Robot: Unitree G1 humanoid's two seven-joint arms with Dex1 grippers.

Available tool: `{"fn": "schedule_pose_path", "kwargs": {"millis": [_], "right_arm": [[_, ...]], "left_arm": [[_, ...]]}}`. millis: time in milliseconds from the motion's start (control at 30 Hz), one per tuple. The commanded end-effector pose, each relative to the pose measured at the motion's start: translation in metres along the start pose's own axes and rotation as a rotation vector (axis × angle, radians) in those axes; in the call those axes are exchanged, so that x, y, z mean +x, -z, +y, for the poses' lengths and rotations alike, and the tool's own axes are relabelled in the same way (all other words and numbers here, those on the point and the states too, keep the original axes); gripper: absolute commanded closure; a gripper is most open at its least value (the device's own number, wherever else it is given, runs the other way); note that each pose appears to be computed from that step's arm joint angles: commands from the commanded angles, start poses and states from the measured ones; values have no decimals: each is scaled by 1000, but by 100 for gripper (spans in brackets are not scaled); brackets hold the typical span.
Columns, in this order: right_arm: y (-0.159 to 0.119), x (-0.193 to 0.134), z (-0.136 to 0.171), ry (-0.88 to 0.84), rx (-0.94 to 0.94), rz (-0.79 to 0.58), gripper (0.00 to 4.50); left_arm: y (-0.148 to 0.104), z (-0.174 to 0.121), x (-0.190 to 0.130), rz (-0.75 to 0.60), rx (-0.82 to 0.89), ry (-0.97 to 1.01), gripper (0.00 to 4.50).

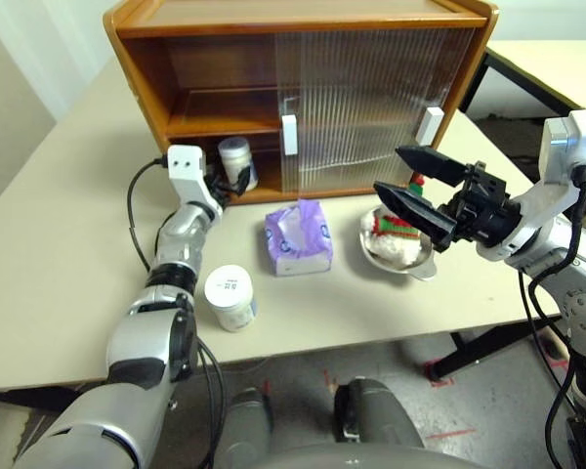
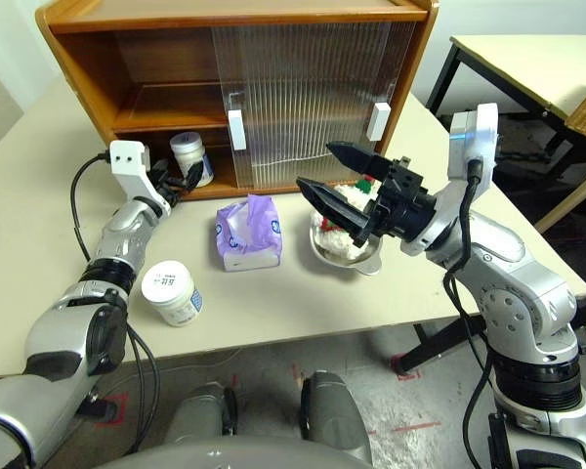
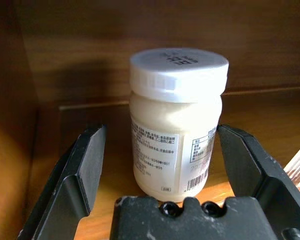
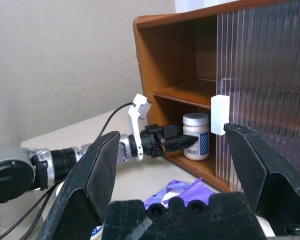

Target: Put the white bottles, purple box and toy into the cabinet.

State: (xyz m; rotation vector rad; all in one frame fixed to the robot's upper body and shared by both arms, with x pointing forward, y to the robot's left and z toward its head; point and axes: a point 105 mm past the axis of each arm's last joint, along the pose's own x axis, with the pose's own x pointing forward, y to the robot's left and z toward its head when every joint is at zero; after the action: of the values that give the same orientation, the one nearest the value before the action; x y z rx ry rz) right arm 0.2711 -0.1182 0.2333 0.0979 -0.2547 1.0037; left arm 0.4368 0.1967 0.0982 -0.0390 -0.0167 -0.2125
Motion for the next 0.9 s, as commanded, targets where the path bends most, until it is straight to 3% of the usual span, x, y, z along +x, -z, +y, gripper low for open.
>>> {"fn": "schedule_pose_path", "kwargs": {"millis": [33,400,433,500,833,900], "right_arm": [[1,3,1,-17,-3,2,0],[1,6,1,-31,-1,-3,0],[1,7,1,-32,-1,-3,0],[1,7,1,-32,-2,-4,0],[1,6,1,-33,-5,-5,0],[0,6,2,-33,-7,-6,0]], "left_arm": [[1,2,-4,4,-1,10,1],[4,-1,-15,6,-31,52,1],[5,-1,-16,9,-33,48,18],[7,0,-17,13,-35,40,62],[14,3,-14,37,-30,-22,448],[15,1,-12,39,-36,-33,448]]}}
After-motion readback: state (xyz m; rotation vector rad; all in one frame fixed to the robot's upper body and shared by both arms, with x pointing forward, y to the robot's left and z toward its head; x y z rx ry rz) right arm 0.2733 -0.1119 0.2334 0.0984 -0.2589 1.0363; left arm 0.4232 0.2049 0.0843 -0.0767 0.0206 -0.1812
